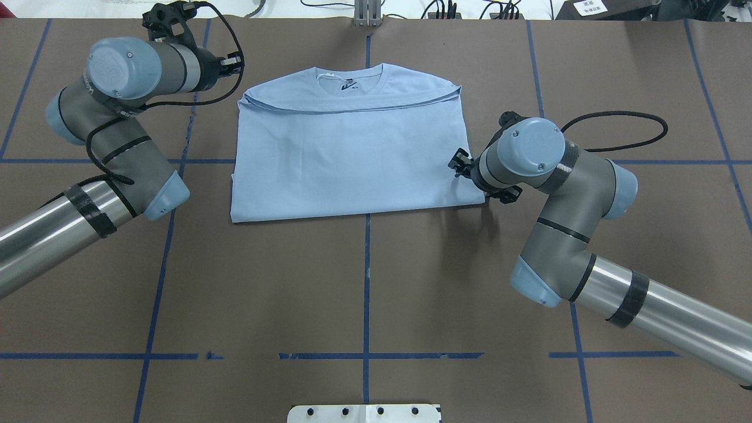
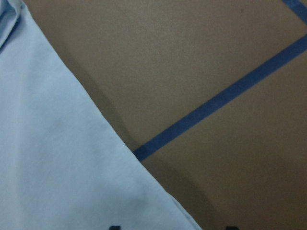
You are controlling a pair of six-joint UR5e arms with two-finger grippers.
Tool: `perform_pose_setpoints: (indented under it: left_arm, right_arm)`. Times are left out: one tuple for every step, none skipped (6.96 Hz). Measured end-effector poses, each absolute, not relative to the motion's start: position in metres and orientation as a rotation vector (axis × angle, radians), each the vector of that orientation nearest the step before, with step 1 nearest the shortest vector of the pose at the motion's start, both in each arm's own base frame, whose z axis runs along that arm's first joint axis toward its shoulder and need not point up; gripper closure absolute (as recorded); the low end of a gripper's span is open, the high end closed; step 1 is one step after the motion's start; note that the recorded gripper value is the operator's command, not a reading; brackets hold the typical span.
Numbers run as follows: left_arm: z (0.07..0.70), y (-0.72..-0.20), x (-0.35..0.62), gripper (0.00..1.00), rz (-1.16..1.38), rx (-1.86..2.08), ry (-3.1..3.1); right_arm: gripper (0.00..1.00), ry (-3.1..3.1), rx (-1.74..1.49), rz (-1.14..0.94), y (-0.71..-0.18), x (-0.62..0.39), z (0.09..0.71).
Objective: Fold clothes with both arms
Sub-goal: 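Move the right gripper to the folded shirt's side edge, then drag the folded shirt with the right gripper, rotating it on the table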
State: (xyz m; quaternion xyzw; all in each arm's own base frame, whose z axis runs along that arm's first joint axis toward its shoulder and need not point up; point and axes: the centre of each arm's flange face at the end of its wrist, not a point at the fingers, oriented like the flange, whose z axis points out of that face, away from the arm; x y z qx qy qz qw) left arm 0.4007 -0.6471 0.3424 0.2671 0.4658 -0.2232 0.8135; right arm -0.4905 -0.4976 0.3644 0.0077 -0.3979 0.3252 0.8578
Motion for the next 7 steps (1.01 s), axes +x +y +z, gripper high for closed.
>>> perform_pose_setpoints:
  left_arm:
    - [0.342,-0.647,0.401,0.71,-0.477,0.57,0.995]
    - [0.342,-0.647,0.401,0.71,-0.477,0.57,0.995]
    - [0.342,-0.647,0.401,0.71,-0.477,0.569,0.995]
    - [0.341,-0.647,0.402,0.71,-0.477,0.569,0.997]
    - [0.34,-0.647,0.402,0.71,-0.478,0.57,0.998]
    - [0.338,-0.647,0.402,0.71,-0.478,0.57,1.0]
    - [0.335,-0.647,0.403,0.7,-0.478,0.571,1.004]
  right_arm:
    - [0.88,-0.835,0.013,0.684,-0.494,-0.489,0.366]
    - [1.0,-0.839,0.011,0.682,-0.491,-0.486,0.367]
    - [1.0,-0.839,0.007,0.679,-0.487,-0.483,0.369]
    - [1.0,-0.838,0.003,0.676,-0.483,-0.481,0.372]
    - [1.0,-0.84,-0.002,0.669,-0.476,-0.477,0.374]
    - [1.0,-0.851,-0.007,0.655,-0.462,-0.47,0.374]
    - [1.0,-0.871,-0.016,0.628,-0.436,-0.457,0.372]
